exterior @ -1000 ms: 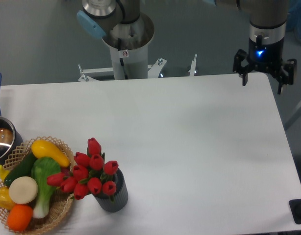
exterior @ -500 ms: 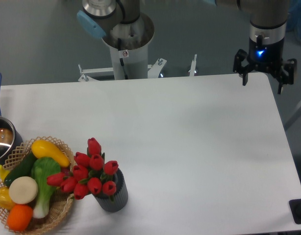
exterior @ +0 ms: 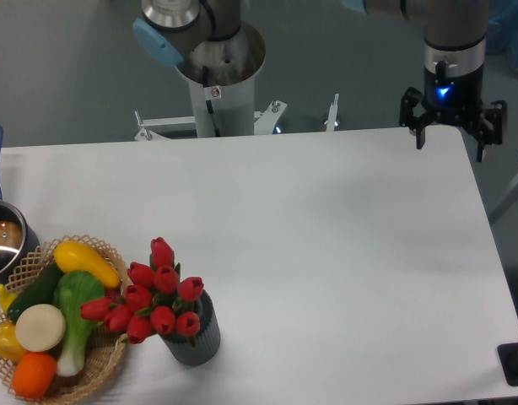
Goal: Insert the flowers into the vase
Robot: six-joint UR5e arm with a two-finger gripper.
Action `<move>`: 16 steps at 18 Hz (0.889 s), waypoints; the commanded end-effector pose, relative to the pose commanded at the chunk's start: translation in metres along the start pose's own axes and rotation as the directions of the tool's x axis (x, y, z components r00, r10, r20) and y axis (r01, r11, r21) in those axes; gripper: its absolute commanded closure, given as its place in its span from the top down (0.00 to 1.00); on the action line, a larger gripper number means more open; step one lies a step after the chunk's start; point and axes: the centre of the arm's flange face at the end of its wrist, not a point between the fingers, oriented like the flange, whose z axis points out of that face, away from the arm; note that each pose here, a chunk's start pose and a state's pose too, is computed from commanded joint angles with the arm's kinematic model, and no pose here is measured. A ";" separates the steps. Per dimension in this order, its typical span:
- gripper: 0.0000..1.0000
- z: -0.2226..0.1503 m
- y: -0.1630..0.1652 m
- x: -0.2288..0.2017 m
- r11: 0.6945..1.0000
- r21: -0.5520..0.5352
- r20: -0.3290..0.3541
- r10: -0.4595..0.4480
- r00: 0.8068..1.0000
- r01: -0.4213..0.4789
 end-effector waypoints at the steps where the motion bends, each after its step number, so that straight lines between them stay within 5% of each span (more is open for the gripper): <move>1: 1.00 0.000 0.000 0.000 1.000 0.000 0.000 0.000 1.000 0.000; 16: 1.00 -0.003 -0.008 -0.001 0.999 0.015 0.027 0.031 0.999 -0.031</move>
